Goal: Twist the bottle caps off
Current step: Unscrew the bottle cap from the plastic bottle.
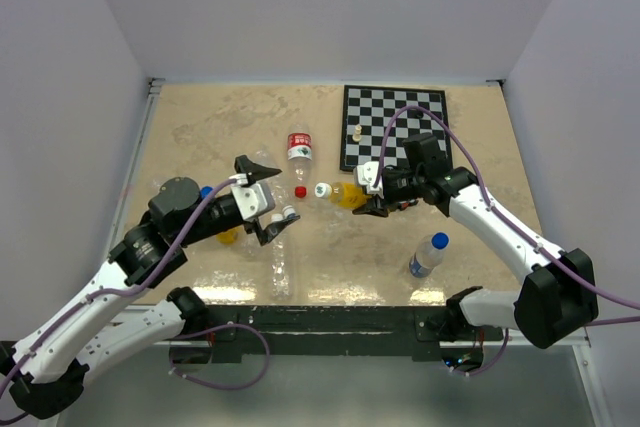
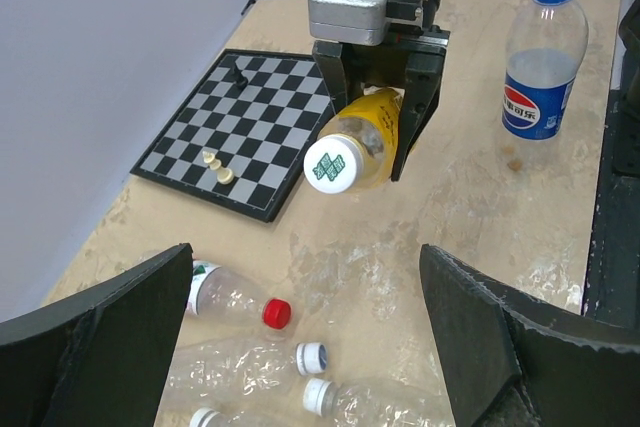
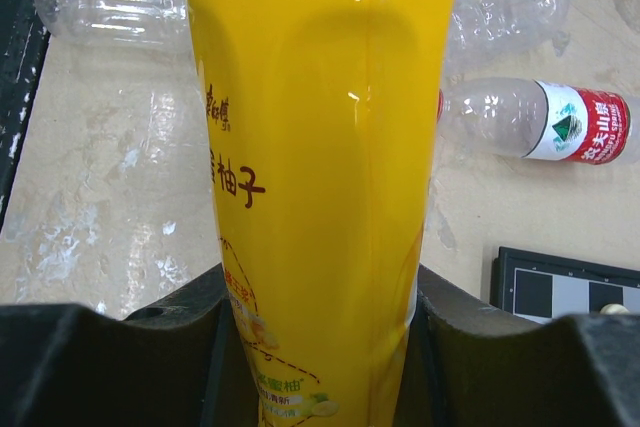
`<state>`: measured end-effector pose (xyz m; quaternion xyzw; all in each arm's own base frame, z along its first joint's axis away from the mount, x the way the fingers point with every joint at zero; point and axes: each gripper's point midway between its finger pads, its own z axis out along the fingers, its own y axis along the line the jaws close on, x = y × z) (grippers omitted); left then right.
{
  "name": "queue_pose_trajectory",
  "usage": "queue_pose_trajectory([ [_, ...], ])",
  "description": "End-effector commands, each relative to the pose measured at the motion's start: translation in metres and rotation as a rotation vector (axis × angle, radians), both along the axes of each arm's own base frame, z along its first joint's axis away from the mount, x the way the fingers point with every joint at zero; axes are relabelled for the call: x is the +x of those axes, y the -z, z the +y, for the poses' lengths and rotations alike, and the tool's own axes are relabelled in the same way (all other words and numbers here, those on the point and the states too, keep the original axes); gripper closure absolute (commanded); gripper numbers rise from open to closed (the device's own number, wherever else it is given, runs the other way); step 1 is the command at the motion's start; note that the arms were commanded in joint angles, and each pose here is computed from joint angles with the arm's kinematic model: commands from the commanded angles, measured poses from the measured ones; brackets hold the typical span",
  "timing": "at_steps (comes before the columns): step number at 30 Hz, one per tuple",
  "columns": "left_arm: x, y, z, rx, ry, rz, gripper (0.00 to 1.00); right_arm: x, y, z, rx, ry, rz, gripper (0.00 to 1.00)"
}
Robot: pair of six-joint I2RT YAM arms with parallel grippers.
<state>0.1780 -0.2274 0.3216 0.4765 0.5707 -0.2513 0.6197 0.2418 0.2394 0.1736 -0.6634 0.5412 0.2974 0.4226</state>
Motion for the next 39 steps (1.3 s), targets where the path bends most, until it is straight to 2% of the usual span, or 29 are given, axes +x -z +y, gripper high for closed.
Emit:
queue_pose_trajectory([
  [1,0.0,-0.005,-0.006,0.0,0.04,-0.052,0.01,0.001,-0.007,0.003,0.015,-0.021,-0.02,1.0],
  [39,0.004,0.003,-0.028,0.019,0.125,-0.048,0.01,0.0,-0.006,0.003,0.013,-0.029,-0.02,1.0],
])
